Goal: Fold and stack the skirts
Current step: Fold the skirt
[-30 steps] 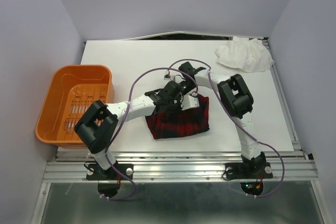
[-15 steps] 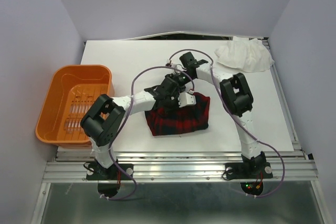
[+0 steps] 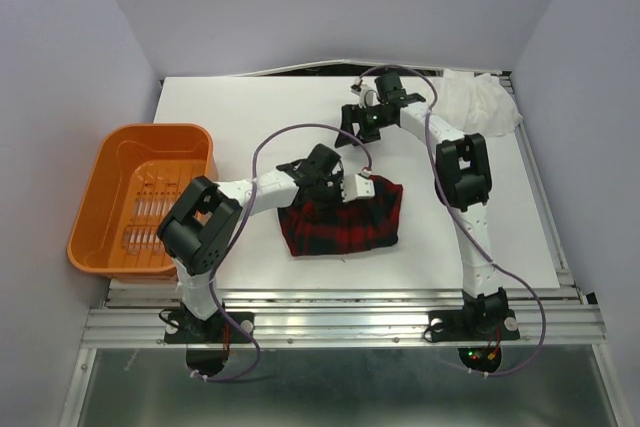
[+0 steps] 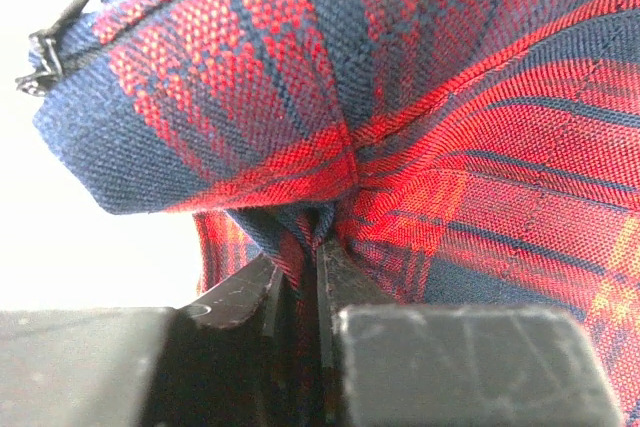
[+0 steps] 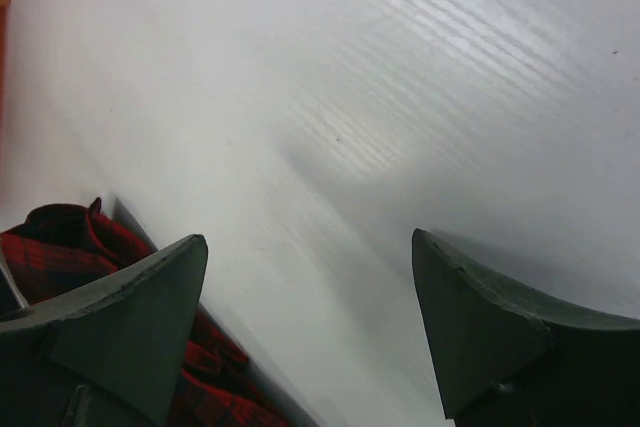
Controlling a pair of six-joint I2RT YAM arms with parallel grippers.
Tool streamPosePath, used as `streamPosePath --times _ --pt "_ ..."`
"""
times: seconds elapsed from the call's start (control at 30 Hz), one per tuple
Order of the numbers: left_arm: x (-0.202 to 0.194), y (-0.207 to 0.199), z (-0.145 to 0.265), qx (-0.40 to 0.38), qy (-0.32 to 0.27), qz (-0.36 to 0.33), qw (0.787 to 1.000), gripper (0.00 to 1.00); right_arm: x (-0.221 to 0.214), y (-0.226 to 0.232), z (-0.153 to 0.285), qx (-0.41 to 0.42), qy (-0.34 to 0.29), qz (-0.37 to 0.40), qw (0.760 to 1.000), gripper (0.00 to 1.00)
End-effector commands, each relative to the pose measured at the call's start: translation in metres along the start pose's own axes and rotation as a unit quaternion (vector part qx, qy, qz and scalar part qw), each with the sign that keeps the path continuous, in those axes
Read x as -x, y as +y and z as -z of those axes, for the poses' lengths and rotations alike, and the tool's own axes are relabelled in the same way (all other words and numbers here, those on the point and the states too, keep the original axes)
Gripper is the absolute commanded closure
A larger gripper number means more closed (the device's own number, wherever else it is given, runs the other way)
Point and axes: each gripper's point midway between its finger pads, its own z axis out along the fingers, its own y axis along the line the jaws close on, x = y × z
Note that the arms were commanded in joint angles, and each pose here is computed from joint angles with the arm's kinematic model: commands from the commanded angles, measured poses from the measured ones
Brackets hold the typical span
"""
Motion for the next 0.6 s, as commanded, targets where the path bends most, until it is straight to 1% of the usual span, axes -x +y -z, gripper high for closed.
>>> streamPosePath --times 0.0,0.03,0.07,0.1,0.17,0.2,0.23,0.27,0.3,0.33,0.37,0.4,0.43,0.47,0.5,0.53,0.57 --pt "-0.057 -0.046 -0.015 -0.084 0.086 0.035 0.992 0.75 0.041 -0.017 0.024 -0.023 -0.058 -0.013 0.998 0.10" --pt "-0.064 -0.053 -0.013 -0.103 0.098 0.041 0.989 0.68 0.053 -0.017 0.037 -0.025 -0.074 -0.012 0.997 0.07" --pt "-0.059 -0.054 -0.013 -0.118 0.087 0.046 0.988 0.63 0.066 -0.012 0.056 -0.024 -0.093 -0.011 0.995 0.06" --pt "-0.064 -0.062 -0.011 -0.141 0.097 0.057 0.984 0.52 0.070 -0.024 0.075 -0.032 -0.105 -0.022 0.994 0.02" --pt "-0.061 -0.057 -0.009 -0.154 0.089 0.075 0.981 0.44 0.072 -0.025 0.099 -0.032 -0.118 -0.025 0.992 0.02" --pt "-0.060 -0.055 -0.009 -0.158 0.089 0.081 0.980 0.40 0.079 -0.017 0.122 -0.035 -0.134 -0.015 0.990 0.02" --pt "-0.062 -0.058 -0.008 -0.173 0.092 0.093 0.976 0.39 0.065 -0.027 0.130 -0.042 -0.127 -0.030 0.990 0.01" --pt "-0.059 -0.047 -0.007 -0.167 0.087 0.107 0.976 0.39 0.060 -0.027 0.137 -0.043 -0.127 -0.025 0.991 0.01" --pt "-0.058 -0.043 -0.006 -0.168 0.085 0.115 0.976 0.39 0.061 -0.014 0.156 -0.044 -0.138 -0.009 0.989 0.01" --pt "-0.061 -0.043 -0.005 -0.176 0.091 0.125 0.972 0.39 0.054 -0.013 0.164 -0.046 -0.134 -0.009 0.990 0.01" --pt "-0.057 -0.031 -0.004 -0.170 0.082 0.136 0.972 0.39 0.036 -0.011 0.163 -0.044 -0.118 -0.003 0.992 0.02" --pt "-0.056 -0.027 -0.003 -0.172 0.079 0.141 0.972 0.39 0.028 -0.004 0.167 -0.039 -0.113 -0.003 0.993 0.02" --pt "-0.054 -0.023 -0.004 -0.179 0.076 0.154 0.969 0.39 0.025 0.018 0.182 -0.022 -0.117 0.025 0.993 0.04" --pt "-0.055 -0.021 -0.003 -0.185 0.077 0.164 0.966 0.39 0.018 0.029 0.186 -0.009 -0.115 0.027 0.993 0.06" --pt "-0.058 -0.016 -0.002 -0.189 0.075 0.177 0.963 0.39 -0.005 0.035 0.182 0.009 -0.098 0.010 0.995 0.10" --pt "-0.058 -0.016 -0.003 -0.204 0.075 0.190 0.957 0.40 -0.010 0.057 0.193 0.037 -0.104 0.012 0.994 0.14" --pt "-0.059 -0.015 -0.003 -0.209 0.076 0.198 0.955 0.41 -0.020 0.066 0.194 0.053 -0.100 0.004 0.994 0.19"
